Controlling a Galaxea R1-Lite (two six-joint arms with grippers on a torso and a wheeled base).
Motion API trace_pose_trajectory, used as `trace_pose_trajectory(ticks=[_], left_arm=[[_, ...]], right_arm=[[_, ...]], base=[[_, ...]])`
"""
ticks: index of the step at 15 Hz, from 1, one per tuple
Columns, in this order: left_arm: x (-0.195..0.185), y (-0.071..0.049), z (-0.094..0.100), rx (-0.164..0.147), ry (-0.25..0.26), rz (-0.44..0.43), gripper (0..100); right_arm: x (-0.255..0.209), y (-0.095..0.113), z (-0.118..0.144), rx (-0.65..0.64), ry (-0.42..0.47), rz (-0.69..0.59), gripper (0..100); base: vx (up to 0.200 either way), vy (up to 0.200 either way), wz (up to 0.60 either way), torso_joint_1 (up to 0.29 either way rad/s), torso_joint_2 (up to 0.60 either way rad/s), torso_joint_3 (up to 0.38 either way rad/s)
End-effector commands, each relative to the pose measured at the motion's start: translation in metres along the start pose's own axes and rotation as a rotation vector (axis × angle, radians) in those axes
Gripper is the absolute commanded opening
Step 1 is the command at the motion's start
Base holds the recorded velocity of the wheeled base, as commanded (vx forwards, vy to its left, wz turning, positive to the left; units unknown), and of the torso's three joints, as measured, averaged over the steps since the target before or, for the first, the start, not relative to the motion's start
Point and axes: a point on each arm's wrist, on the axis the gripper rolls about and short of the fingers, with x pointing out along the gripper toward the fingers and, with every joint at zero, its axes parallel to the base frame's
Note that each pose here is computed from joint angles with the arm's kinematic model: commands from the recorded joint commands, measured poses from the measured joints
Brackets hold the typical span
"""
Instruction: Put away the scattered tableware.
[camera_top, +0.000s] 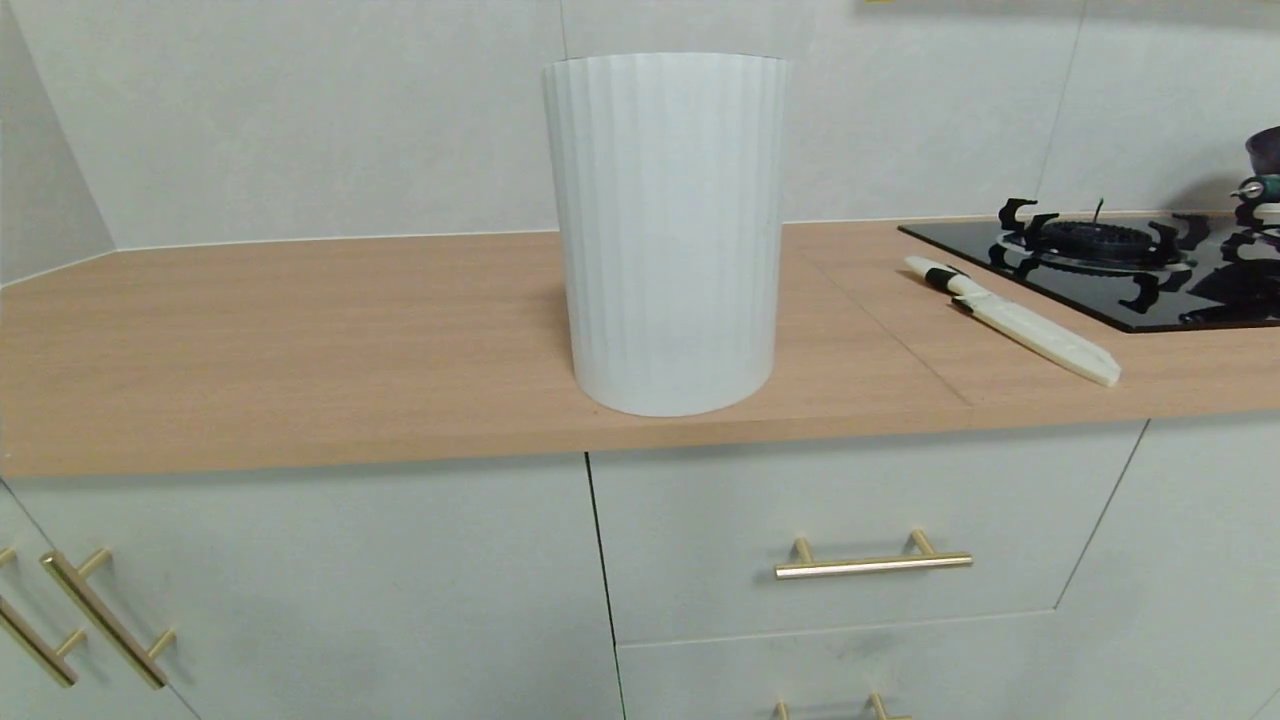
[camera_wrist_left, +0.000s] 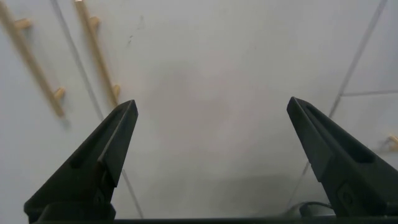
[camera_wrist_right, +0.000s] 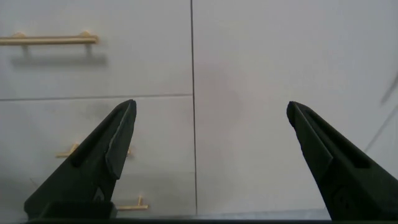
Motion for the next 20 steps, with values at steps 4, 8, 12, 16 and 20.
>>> trace_pose_trajectory(ticks=[4,8,12,16,20], left_arm=[[0.0,0.0,0.0,0.003,0.0,-0.001,100],[0.0,0.0,0.0,0.003,0.0,-0.001,100],[0.0,0.0,0.0,0.003,0.0,0.0,100],[0.0,0.0,0.0,0.003,0.0,0.0,100],[0.0,0.0,0.0,0.003,0.0,-0.001,100]], right_arm=[[0.0001,0.0,0.0,-0.002,0.001,0.003,100],[0.0001,0.0001,0.0,-0.002,0.001,0.006,100],[0.0001,0.0001,0.0,-0.002,0.001,0.006,100],[0.0001,0.0001,0.0,-0.002,0.001,0.006,100],[0.0001,0.0001,0.0002,-0.002,0.0,0.007,100]], base=[[0.0,0.0,0.0,0.0,0.0,0.0],[0.0,0.0,0.0,0.018,-0.07,-0.055],[0.0,0.0,0.0,0.096,-0.32,-0.276],[0.0,0.0,0.0,0.177,-0.5,-0.29],[0.0,0.0,0.0,0.183,-0.47,-0.288]])
